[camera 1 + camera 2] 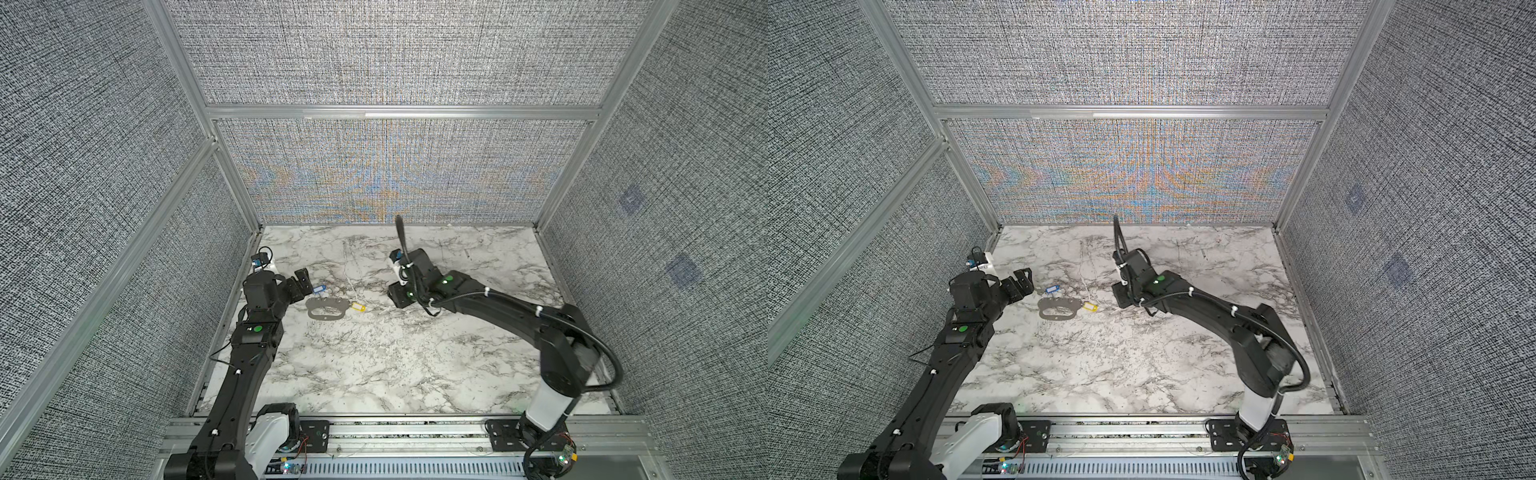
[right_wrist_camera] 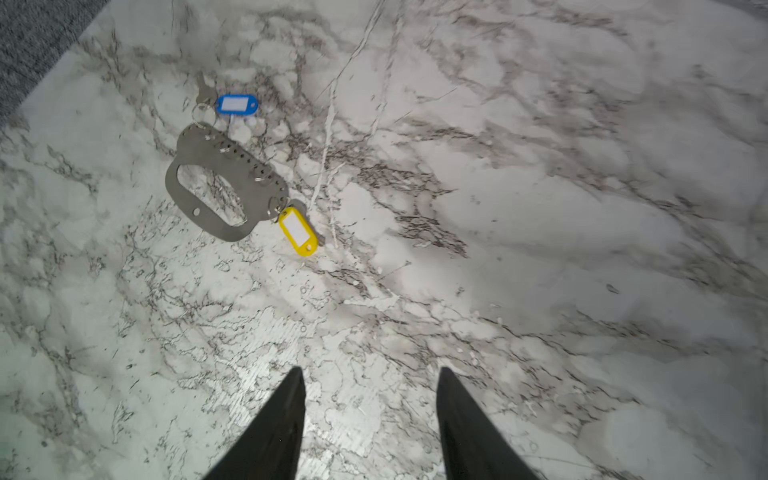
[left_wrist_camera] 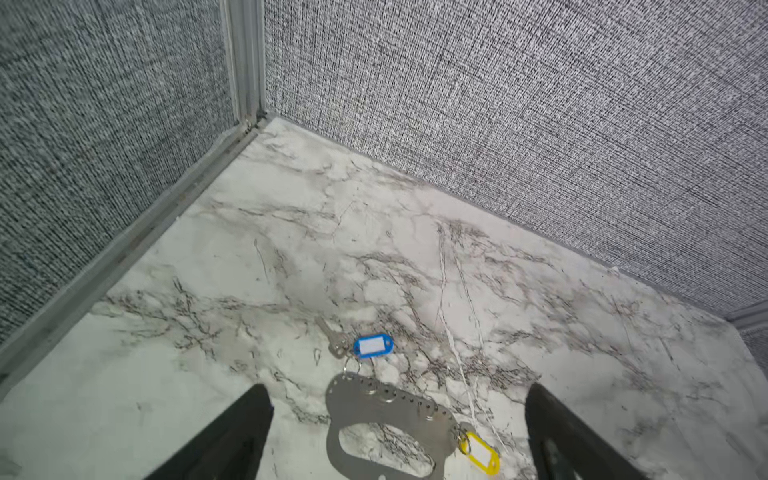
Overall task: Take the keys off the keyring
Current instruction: 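Raise both arms from rest and move grippers toward the metal keyring plate, then lower the right gripper onto the ring holding the yellow-tagged key and close, then lift the keyring plate with the right gripper while the left gripper draws back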
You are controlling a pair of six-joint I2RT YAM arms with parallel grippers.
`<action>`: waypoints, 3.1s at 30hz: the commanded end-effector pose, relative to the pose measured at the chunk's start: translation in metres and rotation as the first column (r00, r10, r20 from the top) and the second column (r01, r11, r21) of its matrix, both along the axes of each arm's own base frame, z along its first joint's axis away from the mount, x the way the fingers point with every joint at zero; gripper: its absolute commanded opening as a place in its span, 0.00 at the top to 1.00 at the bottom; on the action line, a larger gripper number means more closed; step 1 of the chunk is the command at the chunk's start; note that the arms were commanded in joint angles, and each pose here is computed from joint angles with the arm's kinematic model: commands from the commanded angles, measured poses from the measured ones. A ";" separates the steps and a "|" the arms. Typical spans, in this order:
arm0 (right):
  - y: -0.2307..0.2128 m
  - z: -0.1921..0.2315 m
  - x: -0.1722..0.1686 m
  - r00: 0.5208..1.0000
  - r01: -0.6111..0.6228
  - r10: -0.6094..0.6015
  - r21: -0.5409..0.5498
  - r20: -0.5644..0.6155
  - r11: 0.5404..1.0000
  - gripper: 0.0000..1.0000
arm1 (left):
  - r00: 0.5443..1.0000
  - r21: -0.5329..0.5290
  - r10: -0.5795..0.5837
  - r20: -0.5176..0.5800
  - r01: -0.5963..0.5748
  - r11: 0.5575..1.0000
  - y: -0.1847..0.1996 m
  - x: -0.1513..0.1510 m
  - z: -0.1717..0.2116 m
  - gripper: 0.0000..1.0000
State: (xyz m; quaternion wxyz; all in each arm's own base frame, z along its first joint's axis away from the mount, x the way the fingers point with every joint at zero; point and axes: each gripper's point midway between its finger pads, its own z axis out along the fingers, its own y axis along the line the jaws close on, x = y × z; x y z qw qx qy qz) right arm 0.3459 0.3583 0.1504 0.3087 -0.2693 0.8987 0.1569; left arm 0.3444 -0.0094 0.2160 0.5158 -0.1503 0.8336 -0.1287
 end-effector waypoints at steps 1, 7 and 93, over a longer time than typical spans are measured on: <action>0.019 -0.022 -0.017 0.990 -0.088 0.078 -0.090 -0.116 0.992 0.52 | 0.998 -0.087 -0.015 -0.055 0.010 0.996 -0.007 -0.006 -0.010 0.09; 0.064 -0.036 -0.007 0.975 -0.153 0.135 -0.088 -0.178 0.984 0.55 | 0.995 -0.219 0.001 -0.100 -0.023 0.975 -0.003 -0.008 -0.030 0.14; 0.124 -0.074 0.032 0.966 -0.197 0.189 -0.029 -0.174 0.980 0.96 | 0.968 -0.302 0.014 -0.252 -0.092 0.949 0.007 -0.012 -0.084 0.22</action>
